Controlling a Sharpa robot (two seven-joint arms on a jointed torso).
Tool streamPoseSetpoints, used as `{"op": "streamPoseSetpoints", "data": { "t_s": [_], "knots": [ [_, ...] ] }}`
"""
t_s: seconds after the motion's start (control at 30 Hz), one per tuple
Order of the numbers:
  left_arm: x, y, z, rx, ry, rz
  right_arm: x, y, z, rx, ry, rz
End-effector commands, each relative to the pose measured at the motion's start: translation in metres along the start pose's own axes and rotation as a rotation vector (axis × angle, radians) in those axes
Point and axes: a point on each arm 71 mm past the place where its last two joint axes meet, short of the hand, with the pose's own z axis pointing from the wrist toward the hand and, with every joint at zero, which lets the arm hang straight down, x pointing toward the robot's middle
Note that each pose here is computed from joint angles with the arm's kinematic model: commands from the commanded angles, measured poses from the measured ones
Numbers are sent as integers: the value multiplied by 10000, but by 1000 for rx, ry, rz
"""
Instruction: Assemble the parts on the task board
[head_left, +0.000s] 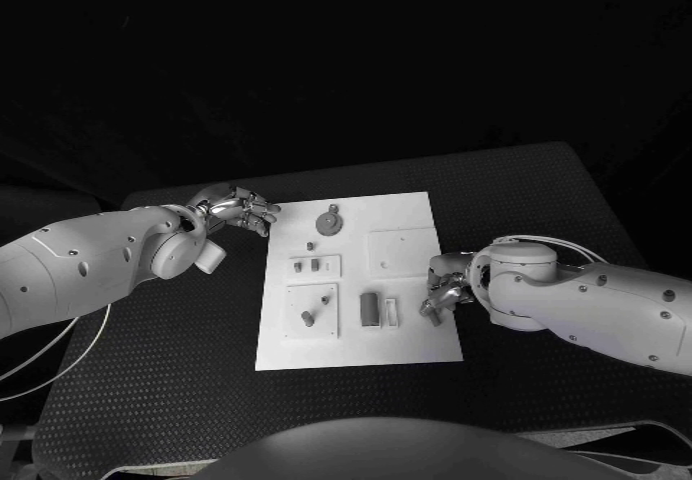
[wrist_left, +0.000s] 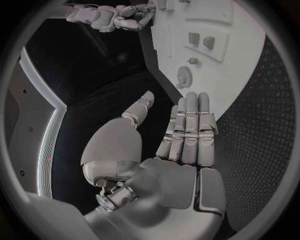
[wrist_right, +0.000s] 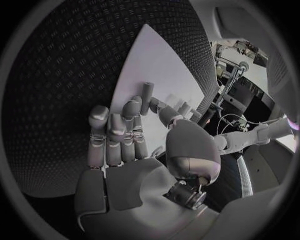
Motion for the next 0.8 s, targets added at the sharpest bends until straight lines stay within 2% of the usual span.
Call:
{"op": "streamPoseSetpoints", "data": {
  "t_s": [0.03, 0.2, 0.37, 0.53, 0.7, 0.8],
  "knots": [
    [15, -11, 3, 5, 11, -1, 216, -86, 25, 31, 103, 104],
    [20, -12, 5, 4, 13, -1, 153, -109, 14, 27, 113, 274],
    [22, -9, 4, 2, 16, -2, 126, -124, 12, 32, 105, 371],
    [26, -11, 4, 4, 18, 22, 112, -82, 1, 25, 98, 407],
    [50, -18, 7, 8, 34, 56, 48, -14, -1, 21, 47, 435],
    [48, -20, 8, 11, 31, 56, 21, 67, 15, 6, 41, 433]
  ]
}}
